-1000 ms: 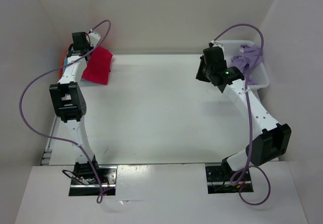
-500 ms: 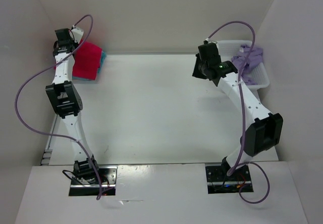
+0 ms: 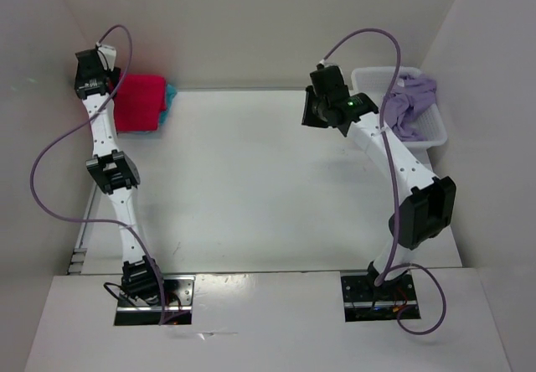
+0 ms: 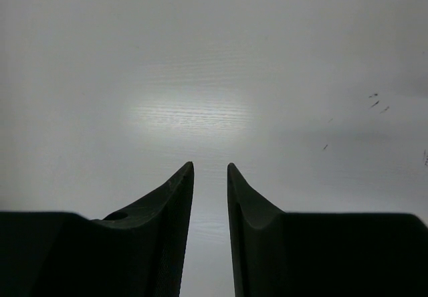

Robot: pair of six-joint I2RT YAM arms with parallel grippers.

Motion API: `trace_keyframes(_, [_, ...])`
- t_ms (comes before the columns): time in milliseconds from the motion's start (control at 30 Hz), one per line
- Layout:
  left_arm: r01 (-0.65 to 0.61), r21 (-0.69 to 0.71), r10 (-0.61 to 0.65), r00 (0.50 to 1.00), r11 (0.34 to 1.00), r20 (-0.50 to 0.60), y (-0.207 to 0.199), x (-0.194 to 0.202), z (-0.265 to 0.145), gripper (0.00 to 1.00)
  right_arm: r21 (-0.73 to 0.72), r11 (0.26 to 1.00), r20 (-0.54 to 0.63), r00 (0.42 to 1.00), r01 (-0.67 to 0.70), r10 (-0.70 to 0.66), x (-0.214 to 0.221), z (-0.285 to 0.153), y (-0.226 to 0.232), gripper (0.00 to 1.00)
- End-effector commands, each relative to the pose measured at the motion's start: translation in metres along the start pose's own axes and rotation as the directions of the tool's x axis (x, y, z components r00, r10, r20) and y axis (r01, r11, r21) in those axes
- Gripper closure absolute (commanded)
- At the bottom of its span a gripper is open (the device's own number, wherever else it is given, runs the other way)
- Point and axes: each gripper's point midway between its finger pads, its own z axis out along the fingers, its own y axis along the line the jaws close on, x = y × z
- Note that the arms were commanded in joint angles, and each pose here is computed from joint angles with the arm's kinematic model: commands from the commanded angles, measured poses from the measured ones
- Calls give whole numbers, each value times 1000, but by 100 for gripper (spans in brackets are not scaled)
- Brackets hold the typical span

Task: Fold and stack the t-shirts
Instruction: Put the neatly folded tshirt into the corner of the board with the left arm, then grab crumpled tshirt from bin with the right arm

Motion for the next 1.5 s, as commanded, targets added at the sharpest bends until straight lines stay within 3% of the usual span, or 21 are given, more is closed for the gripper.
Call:
trace_keyframes(0, [73, -38, -70, 995, 997, 70, 34, -35, -36, 18, -42, 998, 20, 999, 35, -34, -13, -11, 20, 68])
trace_keyframes(133, [85, 83, -95, 988, 993, 123, 11, -65, -64, 15, -22, 998, 33, 998, 56, -55, -17, -16, 24, 66])
trace_keyframes(200, [81, 236, -126, 975, 968, 181, -9, -90, -93, 13, -2, 999, 60, 997, 48, -48, -22, -22, 22, 65])
trace_keyframes(233, [67, 301, -139, 964, 951, 227, -17, -111, -118, 11, 14, 999, 79, 996, 44, -45, -26, -26, 19, 59])
trace_keyframes(267, [21, 439, -149, 954, 898, 259, -46, -124, -141, 10, 54, 998, 112, 993, 28, -34, -33, -31, 11, 55])
trace_keyframes(333, [-33, 522, -158, 935, 852, 317, -63, -150, -187, 4, 90, 996, 168, 986, 10, -25, -46, -49, 2, 43])
trace_keyframes(433, [-155, 632, -130, 916, 759, 380, -113, -178, -259, 0, 186, 982, 211, 978, -35, -5, -62, -67, -31, 36])
trace_keyframes(500, [-258, 705, -105, 898, 661, 427, -160, -190, -311, 0, 249, 966, 232, 973, -66, 6, -72, -74, -57, 33])
trace_keyframes(567, [-340, 729, -107, 864, 594, 491, -180, -203, -360, 0, 296, 950, 235, 972, -96, 25, -74, -76, -81, 29])
trace_keyframes(600, [-418, 760, -105, 841, 498, 531, -214, -205, -391, 0, 327, 936, 241, 969, -127, 47, -81, -76, -104, 28])
trace_keyframes(700, [-555, 764, -125, 776, 329, 618, -259, -207, -463, 0, 378, 903, 245, 963, -203, 114, -87, -67, -151, 28])
trace_keyframes(800, [-638, 757, -82, 755, 138, 651, -325, -182, -498, 0, 422, 873, 228, 961, -243, 157, -90, -45, -188, 28])
trace_keyframes(867, [-636, 768, 2, 770, 71, 638, -362, -157, -497, 0, 475, 835, 206, 958, -277, 201, -89, -21, -225, 28])
trace_keyframes(900, [-655, 755, 48, 755, 10, 654, -388, -139, -490, 0, 486, 829, 208, 958, -276, 197, -95, -16, -234, 28])
trace_keyframes(1033, [-632, 764, 107, 757, -125, 644, -440, -101, -501, 0, 544, 797, 120, 965, -262, 235, -89, 43, -270, 20])
trace_keyframes(1133, [-613, 774, 127, 765, -157, 631, -464, -88, -498, 0, 613, 748, 67, 961, -253, 270, -79, 87, -294, 13])
trace_keyframes(1167, [-608, 778, 133, 767, -161, 627, -467, -85, -496, 0, 600, 753, 92, 958, -272, 273, -92, 89, -296, 13])
trace_keyframes(1200, [-607, 774, 130, 766, -179, 630, -473, -82, -500, 0, 611, 753, 21, 956, -243, 292, -70, 113, -301, 13])
trace_keyframes(1300, [-585, 788, 137, 779, -195, 612, -478, -76, -498, 0, 647, 712, 13, 938, -273, 348, -57, 127, -324, 13])
trace_keyframes(1400, [-548, 804, 146, 798, -232, 585, -481, -67, -502, 0, 651, 684, 52, 919, -329, 392, -61, 122, -345, 15])
trace_keyframes(1467, [-538, 811, 152, 803, -228, 576, -480, -65, -496, 0, 622, 705, 35, 911, -341, 410, -60, 123, -347, 27])
